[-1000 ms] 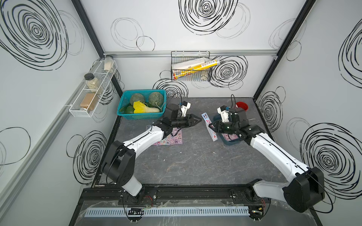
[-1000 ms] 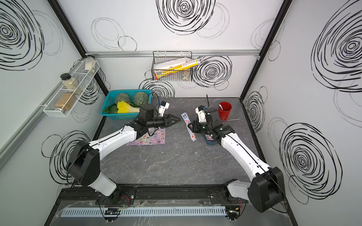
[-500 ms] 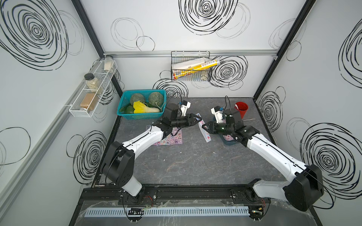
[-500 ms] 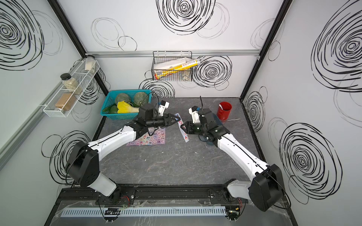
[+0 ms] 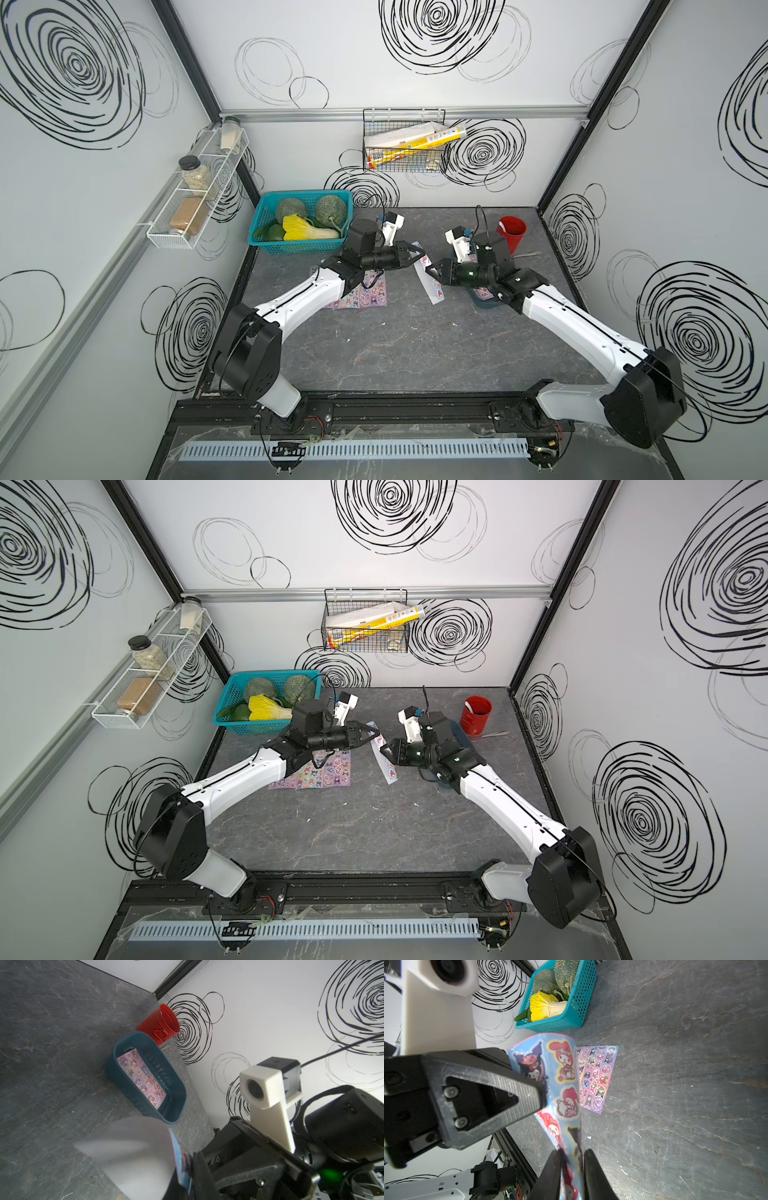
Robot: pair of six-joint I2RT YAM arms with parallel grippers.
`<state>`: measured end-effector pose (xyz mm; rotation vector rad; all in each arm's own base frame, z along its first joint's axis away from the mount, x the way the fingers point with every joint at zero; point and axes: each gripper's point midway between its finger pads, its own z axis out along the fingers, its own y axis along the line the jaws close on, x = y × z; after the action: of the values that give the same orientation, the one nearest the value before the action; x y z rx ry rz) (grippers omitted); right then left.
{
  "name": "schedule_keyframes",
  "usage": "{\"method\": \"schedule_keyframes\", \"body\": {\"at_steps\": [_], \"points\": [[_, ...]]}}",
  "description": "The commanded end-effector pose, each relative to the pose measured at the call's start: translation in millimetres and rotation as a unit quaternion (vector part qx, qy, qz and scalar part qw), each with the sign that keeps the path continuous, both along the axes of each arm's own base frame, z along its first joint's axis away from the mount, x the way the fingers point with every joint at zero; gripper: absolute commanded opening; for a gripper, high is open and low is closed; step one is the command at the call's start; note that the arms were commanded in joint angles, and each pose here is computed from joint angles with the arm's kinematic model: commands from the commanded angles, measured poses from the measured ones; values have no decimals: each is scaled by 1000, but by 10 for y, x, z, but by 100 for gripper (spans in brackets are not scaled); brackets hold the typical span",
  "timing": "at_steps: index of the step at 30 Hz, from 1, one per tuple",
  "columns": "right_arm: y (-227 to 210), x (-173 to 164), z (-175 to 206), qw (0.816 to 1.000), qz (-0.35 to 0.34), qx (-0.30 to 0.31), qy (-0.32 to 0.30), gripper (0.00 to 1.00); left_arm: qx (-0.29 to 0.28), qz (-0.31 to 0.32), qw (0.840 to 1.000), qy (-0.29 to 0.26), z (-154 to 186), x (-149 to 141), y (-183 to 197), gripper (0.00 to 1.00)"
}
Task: Take the stickers out of the storage box
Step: Place the sticker at the center of the board.
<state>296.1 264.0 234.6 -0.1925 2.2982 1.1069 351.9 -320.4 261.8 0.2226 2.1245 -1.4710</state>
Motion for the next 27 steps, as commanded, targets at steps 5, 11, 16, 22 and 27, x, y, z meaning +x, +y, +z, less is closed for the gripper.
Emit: {"method": "schedule_keyframes", "body": {"at_steps": [5,11,16,22,27], "points": [[28,-24,33,1000,6,9,-8,34,-6,1,999,-36,216,-10,70,0],[-20,-35,58,1000,3,2,-15,53,-3,6,999,-43,242,24,272,0],[-95,-67,101,999,12,31,-16,65,12,-7,999,-51,223,33,455,0],[-125,-184,221,989,69,132,-18,83,23,-82,993,-83,269,-139,452,0],[-37,-361,330,977,148,150,-40,88,12,-157,983,-97,313,-373,401,0]]}}
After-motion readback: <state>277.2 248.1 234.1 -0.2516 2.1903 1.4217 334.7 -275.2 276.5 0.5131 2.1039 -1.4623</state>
